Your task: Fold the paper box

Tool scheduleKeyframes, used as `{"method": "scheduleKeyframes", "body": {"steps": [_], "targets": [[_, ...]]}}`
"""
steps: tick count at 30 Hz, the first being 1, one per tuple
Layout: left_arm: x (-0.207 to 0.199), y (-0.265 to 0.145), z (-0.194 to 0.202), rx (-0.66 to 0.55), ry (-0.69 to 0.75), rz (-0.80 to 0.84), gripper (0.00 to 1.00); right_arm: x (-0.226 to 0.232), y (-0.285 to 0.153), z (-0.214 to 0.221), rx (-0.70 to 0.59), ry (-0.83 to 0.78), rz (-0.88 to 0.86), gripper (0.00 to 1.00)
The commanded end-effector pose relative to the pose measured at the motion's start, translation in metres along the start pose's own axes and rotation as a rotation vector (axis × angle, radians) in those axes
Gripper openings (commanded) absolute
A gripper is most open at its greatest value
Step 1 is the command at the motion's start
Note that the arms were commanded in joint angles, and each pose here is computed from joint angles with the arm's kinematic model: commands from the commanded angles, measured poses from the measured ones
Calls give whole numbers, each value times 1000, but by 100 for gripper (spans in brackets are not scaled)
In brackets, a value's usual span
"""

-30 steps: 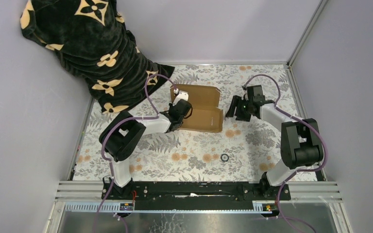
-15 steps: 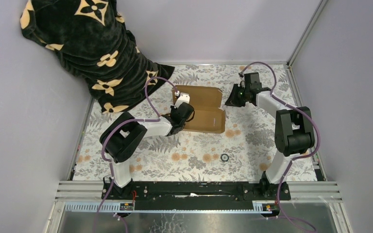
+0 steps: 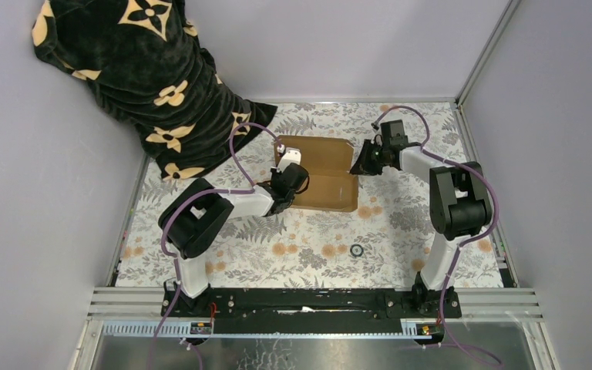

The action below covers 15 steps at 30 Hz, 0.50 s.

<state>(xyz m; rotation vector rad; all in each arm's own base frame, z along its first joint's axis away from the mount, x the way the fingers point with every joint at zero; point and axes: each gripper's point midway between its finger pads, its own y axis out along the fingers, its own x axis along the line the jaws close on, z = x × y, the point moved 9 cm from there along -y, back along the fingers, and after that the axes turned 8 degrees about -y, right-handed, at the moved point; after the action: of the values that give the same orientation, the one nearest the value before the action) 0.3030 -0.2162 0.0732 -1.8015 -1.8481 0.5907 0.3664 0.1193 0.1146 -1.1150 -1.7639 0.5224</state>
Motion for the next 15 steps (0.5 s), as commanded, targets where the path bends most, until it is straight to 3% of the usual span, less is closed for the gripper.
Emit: {"method": "scheduleKeyframes", "body": {"steps": [1, 15], "targets": [[0, -1, 23, 71, 34, -2, 16, 6, 4, -2, -7, -10, -39, 17], [-2, -1, 24, 75, 45, -13, 16, 3, 6, 8, -6, -11, -25, 16]]}}
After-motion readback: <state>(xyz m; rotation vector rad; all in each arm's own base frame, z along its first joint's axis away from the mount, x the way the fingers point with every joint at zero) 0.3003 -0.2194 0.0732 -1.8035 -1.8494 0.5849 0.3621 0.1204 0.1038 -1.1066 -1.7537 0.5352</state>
